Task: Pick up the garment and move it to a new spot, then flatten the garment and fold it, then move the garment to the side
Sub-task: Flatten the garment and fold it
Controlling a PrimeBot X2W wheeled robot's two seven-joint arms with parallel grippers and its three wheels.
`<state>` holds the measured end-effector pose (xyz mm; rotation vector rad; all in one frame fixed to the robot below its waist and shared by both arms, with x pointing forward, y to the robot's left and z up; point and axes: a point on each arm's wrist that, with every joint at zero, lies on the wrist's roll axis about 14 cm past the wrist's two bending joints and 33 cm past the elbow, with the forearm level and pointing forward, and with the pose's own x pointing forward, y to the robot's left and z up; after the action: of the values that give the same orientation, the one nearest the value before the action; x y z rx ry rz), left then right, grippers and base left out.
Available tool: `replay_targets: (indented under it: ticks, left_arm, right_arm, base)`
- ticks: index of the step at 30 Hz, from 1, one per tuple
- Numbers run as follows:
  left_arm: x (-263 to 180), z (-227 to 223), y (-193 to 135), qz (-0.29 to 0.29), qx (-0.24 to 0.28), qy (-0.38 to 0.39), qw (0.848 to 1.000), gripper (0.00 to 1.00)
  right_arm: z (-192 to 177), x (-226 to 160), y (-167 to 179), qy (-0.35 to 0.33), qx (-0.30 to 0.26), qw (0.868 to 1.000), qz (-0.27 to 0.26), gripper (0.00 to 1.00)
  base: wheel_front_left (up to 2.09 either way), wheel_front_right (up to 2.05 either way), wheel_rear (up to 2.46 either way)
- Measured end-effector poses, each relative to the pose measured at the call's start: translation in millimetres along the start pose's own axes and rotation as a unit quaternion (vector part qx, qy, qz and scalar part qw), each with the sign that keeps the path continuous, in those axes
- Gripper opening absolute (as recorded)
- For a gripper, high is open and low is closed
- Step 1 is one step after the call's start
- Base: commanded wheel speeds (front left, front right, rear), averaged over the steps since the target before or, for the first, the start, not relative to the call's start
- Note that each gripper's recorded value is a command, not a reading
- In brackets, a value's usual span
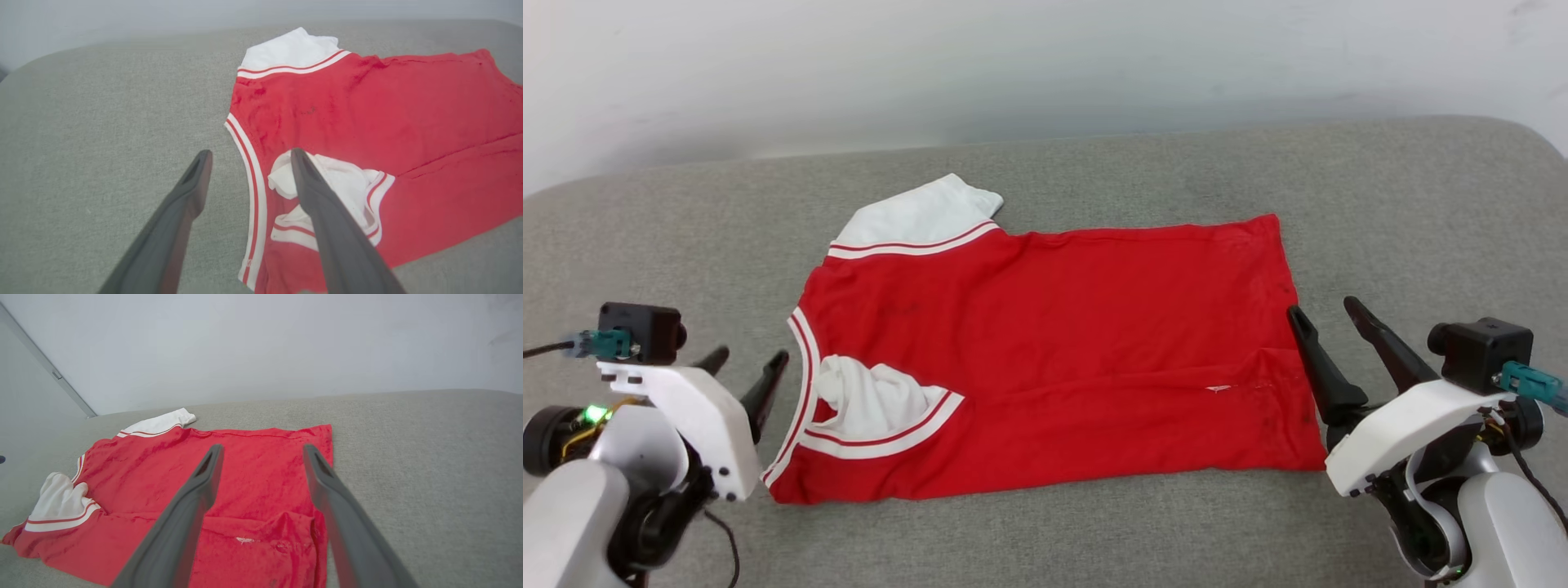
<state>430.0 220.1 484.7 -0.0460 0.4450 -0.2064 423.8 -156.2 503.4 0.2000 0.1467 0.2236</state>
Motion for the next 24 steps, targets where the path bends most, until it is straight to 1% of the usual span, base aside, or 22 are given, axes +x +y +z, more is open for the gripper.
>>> replay_targets:
  ticks: [3, 6, 10, 13, 16, 20, 21, 22, 23, 24]
  left_arm:
    - [-4, -21, -7, -0.02, 0.008, 0.069, 0.997, 1.0]
    - [-7, -49, -14, -0.035, -0.014, 0.132, 0.99, 1.0]
    - [-6, -77, -11, -0.027, -0.034, 0.191, 0.981, 1.0]
    - [-5, -98, -4, -0.011, -0.044, 0.229, 0.972, 1.0]
    - [-5, -120, 0, -0.003, -0.053, 0.272, 0.961, 1.0]
    - [0, -132, -6, -0.015, -0.072, 0.3, 0.951, 1.0]
    - [1, -133, -8, -0.018, -0.077, 0.302, 0.95, 0.97]
    - [2, -134, -10, -0.022, -0.077, 0.304, 0.949, 0.05]
    - [3, -133, -11, -0.024, -0.078, 0.303, 0.949, 0.0]
    - [4, -133, -13, -0.028, -0.08, 0.302, 0.95, 0.0]
  right_arm:
    - [6, -4, 2, -0.008, 0.002, 1.0, -0.001, 1.0]
    - [3, -7, -1, -0.005, 0.009, 1.0, -0.008, 1.0]
    - [-5, -7, -7, 0.008, 0.017, 1.0, -0.019, 1.0]
    - [-13, -9, -13, 0.019, 0.021, 0.999, -0.027, 1.0]
    - [-18, -10, -18, 0.025, 0.027, 0.999, -0.034, 1.0]
    - [-23, -12, -25, 0.033, 0.035, 0.998, -0.044, 1.0]
    - [-25, -12, -27, 0.034, 0.037, 0.998, -0.046, 1.0]
    - [-26, -13, -29, 0.038, 0.041, 0.997, -0.049, 1.0]
    - [-26, -14, -31, 0.039, 0.043, 0.997, -0.051, 1.0]
    - [-26, -14, -34, 0.041, 0.045, 0.997, -0.054, 1.0]
  base:
    - [0.0, 0.0, 0.0]
    - [0.0, 0.0, 0.0]
    - [0.0, 0.0, 0.0]
    - [0.0, 0.0, 0.0]
    - [0.0, 0.0, 0.0]
    - [0.0, 0.0, 0.0]
    - [0.0, 0.0, 0.0]
    - [0.0, 0.0, 0.0]
    - [0.0, 0.0, 0.0]
    - [0.0, 0.0, 0.0]
